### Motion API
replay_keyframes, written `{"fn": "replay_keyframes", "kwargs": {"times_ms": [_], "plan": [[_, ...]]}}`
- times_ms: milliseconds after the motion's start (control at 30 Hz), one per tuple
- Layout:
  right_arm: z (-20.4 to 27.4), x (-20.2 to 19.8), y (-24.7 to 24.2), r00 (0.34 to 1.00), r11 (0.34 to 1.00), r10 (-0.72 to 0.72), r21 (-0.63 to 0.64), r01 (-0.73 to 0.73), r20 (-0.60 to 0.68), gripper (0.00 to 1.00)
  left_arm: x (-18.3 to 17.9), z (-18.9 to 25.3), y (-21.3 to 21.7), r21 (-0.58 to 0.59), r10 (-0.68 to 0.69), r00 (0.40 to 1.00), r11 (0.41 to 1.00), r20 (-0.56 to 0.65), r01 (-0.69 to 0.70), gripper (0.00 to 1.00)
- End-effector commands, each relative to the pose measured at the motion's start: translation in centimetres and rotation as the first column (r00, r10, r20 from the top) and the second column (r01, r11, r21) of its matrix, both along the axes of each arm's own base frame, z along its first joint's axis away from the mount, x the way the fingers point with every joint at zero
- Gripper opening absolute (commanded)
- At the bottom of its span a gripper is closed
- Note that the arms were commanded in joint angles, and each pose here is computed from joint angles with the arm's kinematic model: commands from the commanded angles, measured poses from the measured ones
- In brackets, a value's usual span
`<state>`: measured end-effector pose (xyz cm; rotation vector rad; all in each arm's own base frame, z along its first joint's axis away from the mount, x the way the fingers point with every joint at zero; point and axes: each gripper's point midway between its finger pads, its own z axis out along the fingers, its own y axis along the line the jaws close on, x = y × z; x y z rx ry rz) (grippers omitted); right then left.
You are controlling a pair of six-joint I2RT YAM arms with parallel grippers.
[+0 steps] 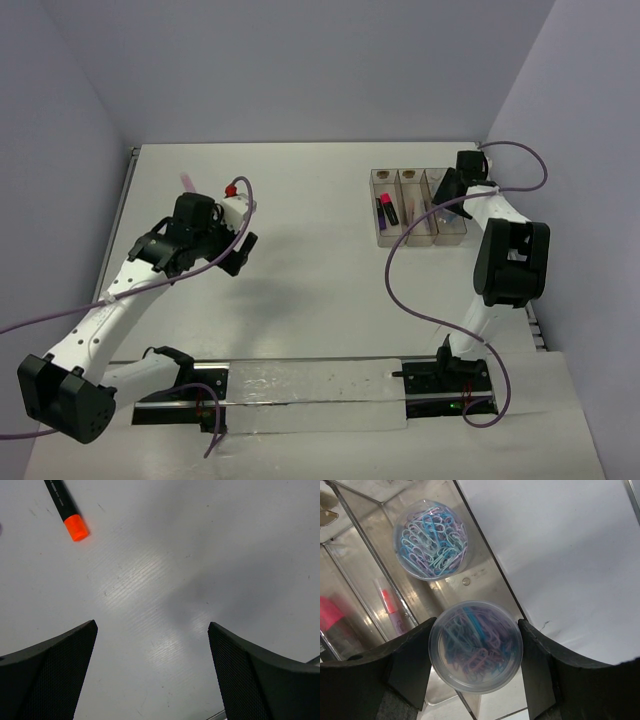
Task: Sort the stationery into containers
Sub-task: Place the stationery in the storage box.
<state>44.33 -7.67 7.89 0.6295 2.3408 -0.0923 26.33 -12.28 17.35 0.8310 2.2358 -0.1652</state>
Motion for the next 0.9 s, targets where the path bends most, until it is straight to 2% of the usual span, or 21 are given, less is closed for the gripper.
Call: {"fn": "replay_keyframes", "kwargs": {"times_ms": [0,367,633,867], "plan": [[2.4,0.9,-0.3,0.996,1.000,-0.012,-0.004,0.013,0.094,0.57,1.1,1.7,-1.1,-0.058,-0.015,0.999,0.998,0.044,0.017,0.99],[4.3,1.1,0.3,0.993,1.000,-0.003,0.020,0.001,0.121,0.81,0.9,2.5,-1.3,-0.070,-0.030,0.998,0.997,0.061,0.034,0.99],[5.6,1.0,1.0,0.988,0.999,0.016,0.047,-0.023,0.155,0.82,0.9,3.0,-1.1,-0.070,-0.029,0.997,0.997,0.077,0.034,0.99],[10.1,0.8,2.2,0.969,0.996,0.048,0.058,-0.064,0.244,0.80,1.5,3.2,-1.4,-0.092,-0.006,0.997,0.996,0.078,0.014,0.99]]}}
